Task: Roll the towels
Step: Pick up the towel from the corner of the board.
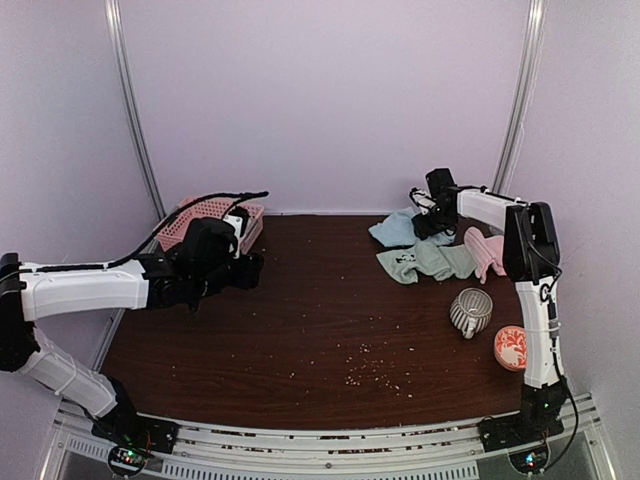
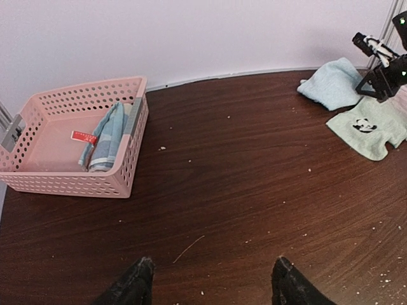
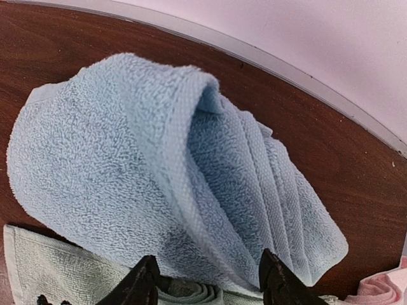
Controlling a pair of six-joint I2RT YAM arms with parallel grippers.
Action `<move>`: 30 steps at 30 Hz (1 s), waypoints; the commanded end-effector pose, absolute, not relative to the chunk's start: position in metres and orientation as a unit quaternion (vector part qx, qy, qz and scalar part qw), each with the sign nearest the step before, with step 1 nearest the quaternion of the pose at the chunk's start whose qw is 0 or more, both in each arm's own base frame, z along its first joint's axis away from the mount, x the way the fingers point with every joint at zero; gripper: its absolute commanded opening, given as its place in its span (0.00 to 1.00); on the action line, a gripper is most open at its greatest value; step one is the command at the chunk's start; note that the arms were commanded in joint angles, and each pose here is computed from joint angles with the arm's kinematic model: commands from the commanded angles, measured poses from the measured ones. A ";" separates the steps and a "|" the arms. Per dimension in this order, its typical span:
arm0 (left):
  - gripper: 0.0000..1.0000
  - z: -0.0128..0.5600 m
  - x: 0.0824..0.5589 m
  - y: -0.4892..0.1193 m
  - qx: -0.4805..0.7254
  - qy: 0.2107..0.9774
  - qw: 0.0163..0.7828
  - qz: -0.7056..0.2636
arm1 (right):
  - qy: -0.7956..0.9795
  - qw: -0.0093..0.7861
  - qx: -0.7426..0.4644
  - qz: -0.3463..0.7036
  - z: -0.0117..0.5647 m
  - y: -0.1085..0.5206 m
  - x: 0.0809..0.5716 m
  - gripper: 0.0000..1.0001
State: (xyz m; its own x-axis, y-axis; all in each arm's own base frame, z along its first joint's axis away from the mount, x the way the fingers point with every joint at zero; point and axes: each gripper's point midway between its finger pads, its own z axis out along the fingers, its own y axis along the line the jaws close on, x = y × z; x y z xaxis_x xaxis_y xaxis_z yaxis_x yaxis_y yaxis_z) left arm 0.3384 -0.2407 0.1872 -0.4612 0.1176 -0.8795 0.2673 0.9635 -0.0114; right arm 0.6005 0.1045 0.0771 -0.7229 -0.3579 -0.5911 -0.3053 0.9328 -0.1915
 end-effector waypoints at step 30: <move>0.61 0.171 0.331 -0.244 0.112 0.869 0.475 -0.084 | 0.848 0.452 -0.243 0.130 0.254 0.198 0.583 0.00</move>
State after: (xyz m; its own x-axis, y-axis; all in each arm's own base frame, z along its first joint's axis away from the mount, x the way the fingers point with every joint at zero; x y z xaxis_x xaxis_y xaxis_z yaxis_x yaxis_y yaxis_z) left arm 0.3295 -0.2476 0.1607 -0.5449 0.1491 -0.8251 0.3034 0.9525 -0.0282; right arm 0.6011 0.1348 0.1048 -0.6962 -0.3311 -0.6369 -0.3716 0.9254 -0.0748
